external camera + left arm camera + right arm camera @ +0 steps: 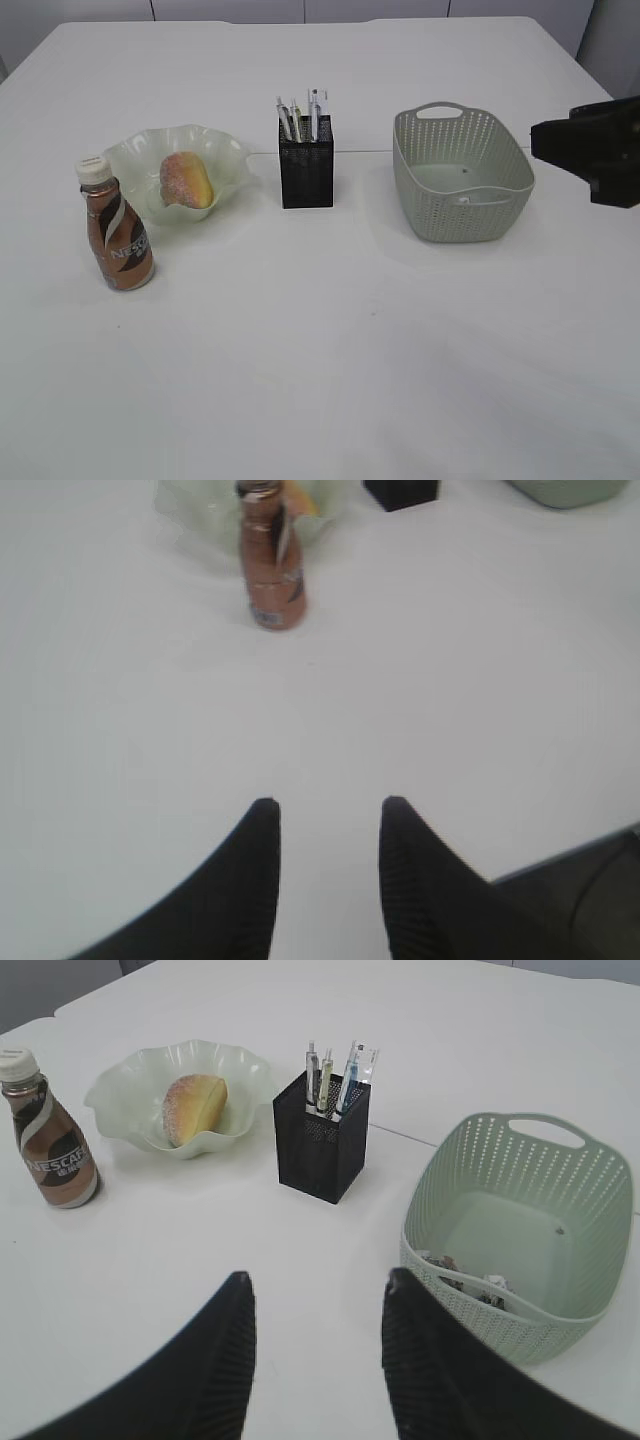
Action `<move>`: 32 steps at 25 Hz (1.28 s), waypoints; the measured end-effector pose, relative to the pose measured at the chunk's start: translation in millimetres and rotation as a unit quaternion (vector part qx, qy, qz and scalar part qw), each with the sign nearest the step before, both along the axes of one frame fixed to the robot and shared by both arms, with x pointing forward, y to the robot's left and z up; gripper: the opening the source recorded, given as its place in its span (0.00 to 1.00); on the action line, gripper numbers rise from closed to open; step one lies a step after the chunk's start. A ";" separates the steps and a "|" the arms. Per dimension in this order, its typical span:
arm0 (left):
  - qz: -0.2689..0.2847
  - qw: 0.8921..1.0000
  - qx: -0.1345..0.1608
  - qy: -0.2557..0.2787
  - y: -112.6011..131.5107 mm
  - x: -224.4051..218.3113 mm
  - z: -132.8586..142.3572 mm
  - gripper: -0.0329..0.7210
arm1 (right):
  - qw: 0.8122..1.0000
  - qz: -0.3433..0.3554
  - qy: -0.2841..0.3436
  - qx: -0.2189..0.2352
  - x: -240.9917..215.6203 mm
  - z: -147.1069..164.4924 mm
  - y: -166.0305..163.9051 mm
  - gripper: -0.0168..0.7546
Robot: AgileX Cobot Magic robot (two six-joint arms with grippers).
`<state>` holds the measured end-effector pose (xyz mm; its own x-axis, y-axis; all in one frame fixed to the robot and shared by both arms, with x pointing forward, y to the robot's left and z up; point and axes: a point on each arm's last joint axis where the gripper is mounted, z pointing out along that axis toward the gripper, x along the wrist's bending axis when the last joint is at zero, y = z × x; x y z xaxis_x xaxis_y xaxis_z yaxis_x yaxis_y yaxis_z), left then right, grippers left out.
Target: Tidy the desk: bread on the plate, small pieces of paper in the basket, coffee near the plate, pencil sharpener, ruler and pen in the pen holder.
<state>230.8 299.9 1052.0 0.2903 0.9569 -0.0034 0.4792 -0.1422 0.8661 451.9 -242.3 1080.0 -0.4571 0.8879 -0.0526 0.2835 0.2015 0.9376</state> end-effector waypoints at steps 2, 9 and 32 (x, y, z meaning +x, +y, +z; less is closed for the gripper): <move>0.052 0.999 0.000 0.000 -0.8 0.1 0.0 0.36 | 1.000 0.000 -0.004 -0.007 0.2 -0.2 -0.4 0.46; 0.189 0.982 -0.001 0.000 -3.1 0.6 0.0 0.36 | 1.000 -0.008 0.001 -0.016 -0.6 -6.5 -2.4 0.45; 0.205 0.979 -0.001 0.002 -3.3 1.1 -0.9 0.36 | 1.000 -0.019 0.016 -0.010 -2.3 -14.7 -4.0 0.45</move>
<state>231.9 296.5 1051.2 -0.1174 0.9931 -0.0058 0.4984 0.0640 0.8646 449.7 -246.3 1065.4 -0.4239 0.9040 -0.0558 0.3213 0.2077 0.9239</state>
